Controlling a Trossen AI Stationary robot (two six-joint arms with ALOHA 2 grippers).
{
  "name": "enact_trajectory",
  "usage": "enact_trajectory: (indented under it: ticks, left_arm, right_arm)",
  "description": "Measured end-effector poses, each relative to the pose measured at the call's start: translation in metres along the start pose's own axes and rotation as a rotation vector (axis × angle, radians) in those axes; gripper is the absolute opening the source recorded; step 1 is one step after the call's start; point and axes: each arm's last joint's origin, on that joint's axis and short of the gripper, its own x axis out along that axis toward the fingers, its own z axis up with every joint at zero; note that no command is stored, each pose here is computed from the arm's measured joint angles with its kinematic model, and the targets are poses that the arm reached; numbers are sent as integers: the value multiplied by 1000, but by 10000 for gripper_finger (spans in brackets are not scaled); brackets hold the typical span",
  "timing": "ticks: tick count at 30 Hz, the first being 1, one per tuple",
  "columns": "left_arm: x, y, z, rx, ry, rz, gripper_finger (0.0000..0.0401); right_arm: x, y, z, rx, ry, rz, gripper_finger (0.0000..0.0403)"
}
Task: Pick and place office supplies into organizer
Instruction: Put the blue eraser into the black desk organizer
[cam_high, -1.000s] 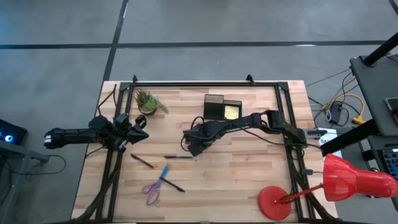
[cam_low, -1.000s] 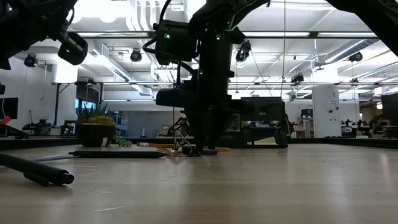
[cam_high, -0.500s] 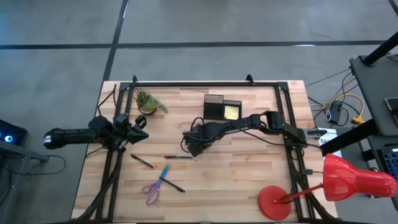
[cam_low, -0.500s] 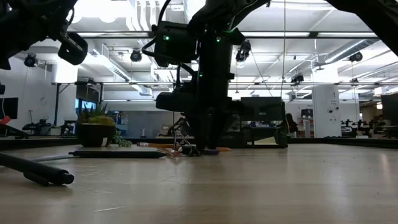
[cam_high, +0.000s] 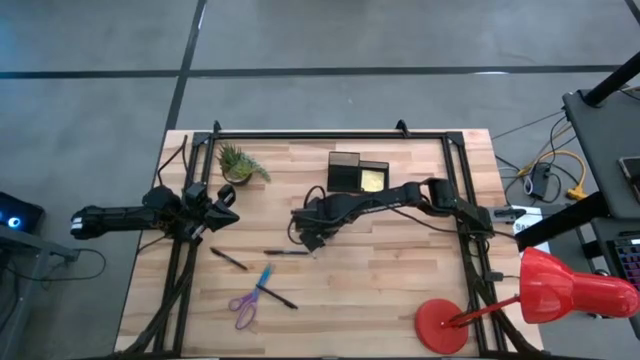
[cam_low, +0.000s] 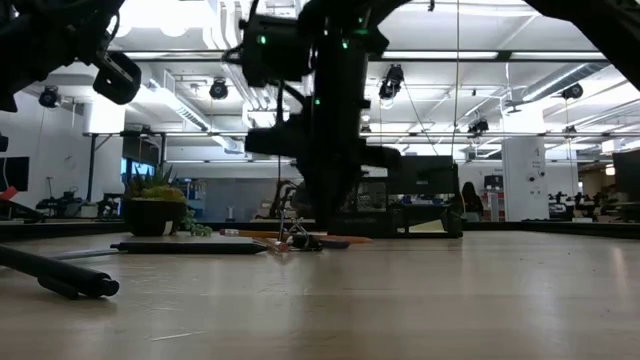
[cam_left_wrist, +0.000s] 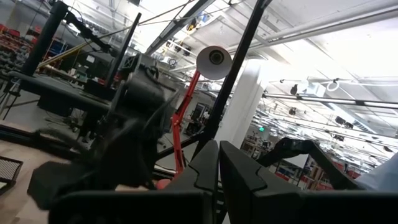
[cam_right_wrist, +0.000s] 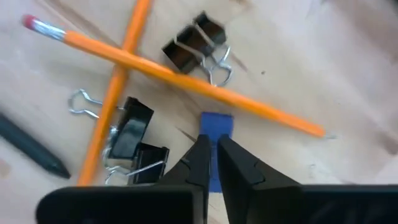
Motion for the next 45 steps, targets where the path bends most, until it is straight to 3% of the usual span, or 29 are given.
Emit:
enact_trajectory:
  ticks: [11, 17, 22, 26, 34, 45]
  left_arm:
    - [0, 0, 0, 0, 0, 0, 0]
    - [0, 0, 0, 0, 0, 0, 0]
    - [0, 0, 0, -1, 1, 0, 0]
    - [0, 0, 0, 0, 1, 0, 0]
    - [0, 0, 0, 0, 0, 0, 0]
    - [0, 0, 0, 0, -1, 0, 0]
  right_arm:
    - [-31, 4, 11, -44, -49, 5, 14]
    - [-5, 4, 3, -19, 66, -19, 81]
    - [2, 2, 1, 8, 56, -47, 140]
    - [6, 0, 3, 0, 58, -38, 162]
    - [19, 3, 3, 6, 66, -5, 154]
    - [29, 3, 1, -13, 78, -26, 105]
